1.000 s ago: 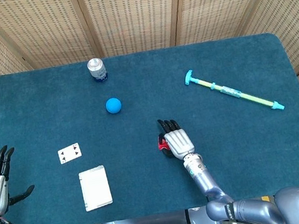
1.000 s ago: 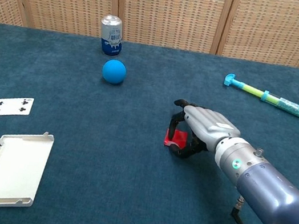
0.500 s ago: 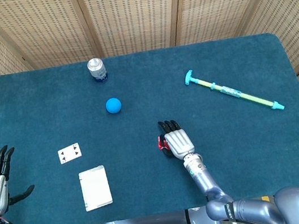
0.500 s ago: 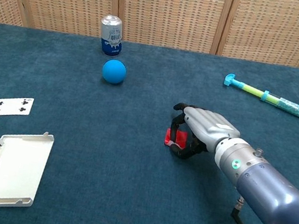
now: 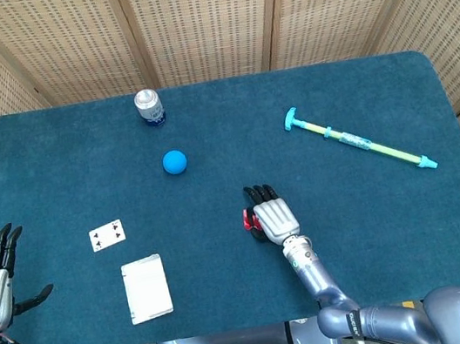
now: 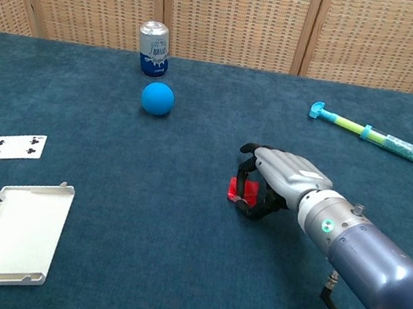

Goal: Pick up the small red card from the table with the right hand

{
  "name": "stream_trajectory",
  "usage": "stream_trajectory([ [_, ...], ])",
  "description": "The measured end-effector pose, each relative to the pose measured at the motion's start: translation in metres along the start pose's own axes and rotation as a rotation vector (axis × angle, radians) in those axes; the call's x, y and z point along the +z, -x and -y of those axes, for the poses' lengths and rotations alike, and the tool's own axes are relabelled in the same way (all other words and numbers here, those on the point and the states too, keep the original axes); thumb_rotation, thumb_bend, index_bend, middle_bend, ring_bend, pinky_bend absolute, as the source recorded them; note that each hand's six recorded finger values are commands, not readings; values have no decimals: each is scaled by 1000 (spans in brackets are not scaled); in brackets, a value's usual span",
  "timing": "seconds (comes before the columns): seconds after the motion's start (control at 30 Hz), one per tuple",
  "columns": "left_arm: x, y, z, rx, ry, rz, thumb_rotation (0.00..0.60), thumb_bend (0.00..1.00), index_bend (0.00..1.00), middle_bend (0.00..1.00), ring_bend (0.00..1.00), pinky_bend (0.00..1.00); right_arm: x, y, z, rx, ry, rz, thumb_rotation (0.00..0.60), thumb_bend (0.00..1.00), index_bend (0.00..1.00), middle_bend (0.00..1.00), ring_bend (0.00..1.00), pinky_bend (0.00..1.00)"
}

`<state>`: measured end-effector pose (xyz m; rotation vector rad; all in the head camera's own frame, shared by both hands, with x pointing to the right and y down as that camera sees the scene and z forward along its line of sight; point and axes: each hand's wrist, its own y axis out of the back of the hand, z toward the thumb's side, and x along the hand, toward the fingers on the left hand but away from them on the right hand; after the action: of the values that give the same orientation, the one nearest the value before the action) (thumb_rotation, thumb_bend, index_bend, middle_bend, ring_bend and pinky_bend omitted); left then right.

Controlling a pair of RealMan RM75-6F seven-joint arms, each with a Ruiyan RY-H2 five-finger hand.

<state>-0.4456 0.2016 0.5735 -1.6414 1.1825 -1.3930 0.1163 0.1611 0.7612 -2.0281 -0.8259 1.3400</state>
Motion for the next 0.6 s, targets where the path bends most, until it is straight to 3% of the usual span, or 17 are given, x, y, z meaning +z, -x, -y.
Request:
stream_trajectory([
  [0.6, -1, -1, -2, 6, 5, -3, 600, 154, 0, 0, 0, 80, 7, 10, -9, -8, -6, -10, 600, 542, 666, 171, 0, 0],
])
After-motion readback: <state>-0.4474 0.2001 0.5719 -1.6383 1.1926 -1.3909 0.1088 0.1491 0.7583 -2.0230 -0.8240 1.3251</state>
